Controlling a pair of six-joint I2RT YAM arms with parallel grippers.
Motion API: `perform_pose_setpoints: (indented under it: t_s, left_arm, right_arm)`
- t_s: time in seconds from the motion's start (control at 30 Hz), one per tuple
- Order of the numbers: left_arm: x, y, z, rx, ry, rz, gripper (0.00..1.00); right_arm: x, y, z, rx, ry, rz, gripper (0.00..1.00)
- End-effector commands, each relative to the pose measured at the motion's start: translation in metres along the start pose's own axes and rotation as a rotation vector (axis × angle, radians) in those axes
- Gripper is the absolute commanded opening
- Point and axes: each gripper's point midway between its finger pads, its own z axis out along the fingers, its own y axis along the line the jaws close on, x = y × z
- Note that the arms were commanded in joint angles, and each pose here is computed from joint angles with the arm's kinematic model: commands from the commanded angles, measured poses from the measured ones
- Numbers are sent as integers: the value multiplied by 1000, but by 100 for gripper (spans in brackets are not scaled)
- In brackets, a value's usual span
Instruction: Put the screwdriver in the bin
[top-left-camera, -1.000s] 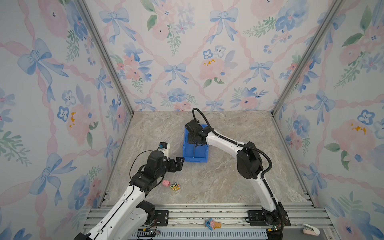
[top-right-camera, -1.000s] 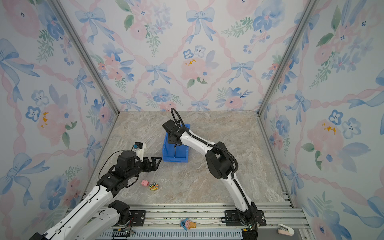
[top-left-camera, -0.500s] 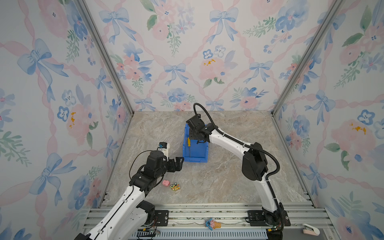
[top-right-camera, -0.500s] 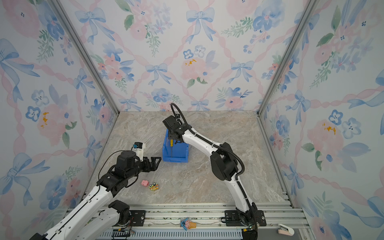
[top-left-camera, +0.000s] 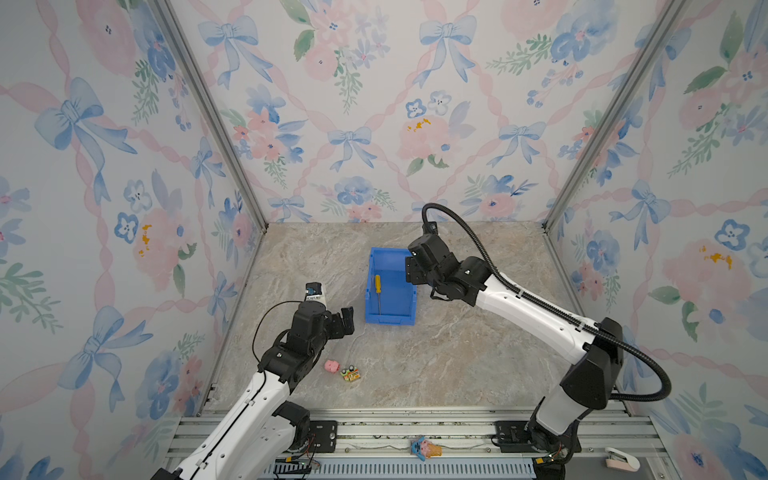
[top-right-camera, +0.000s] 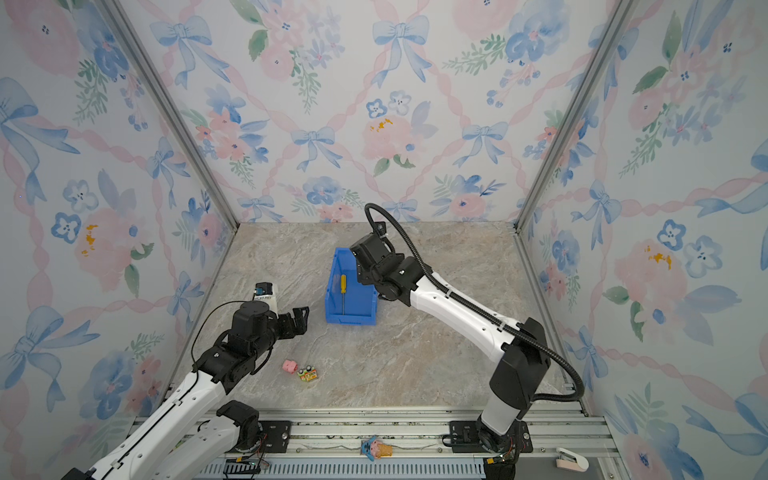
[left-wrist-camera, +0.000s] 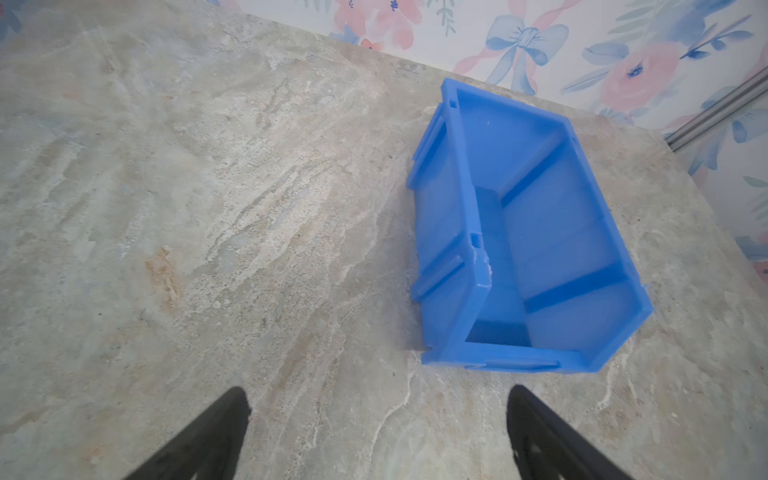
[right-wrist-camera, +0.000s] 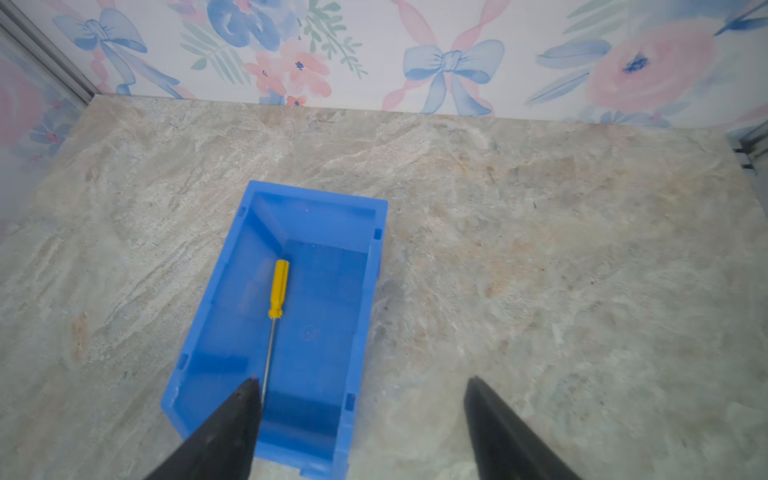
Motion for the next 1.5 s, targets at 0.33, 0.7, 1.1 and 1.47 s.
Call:
perform_pose_setpoints:
  t_s: [0.33,0.7,1.1,1.47]
  left_arm:
    - [-3,74,-12,-378,-148,45,97]
    - [-19,77,10,-347,-372,196,98]
    - [-23,88,54,-347,-392,252,98]
    - [-38,88,86,-274,-424,269,98]
  right_arm:
    - [85,-188,-59,318,-90,93,97]
    - [119,-282,-24,452,-243,60,97]
    - [127,-274,44,334,-332,10,97]
    - [115,-289,78,344,-382,67,97]
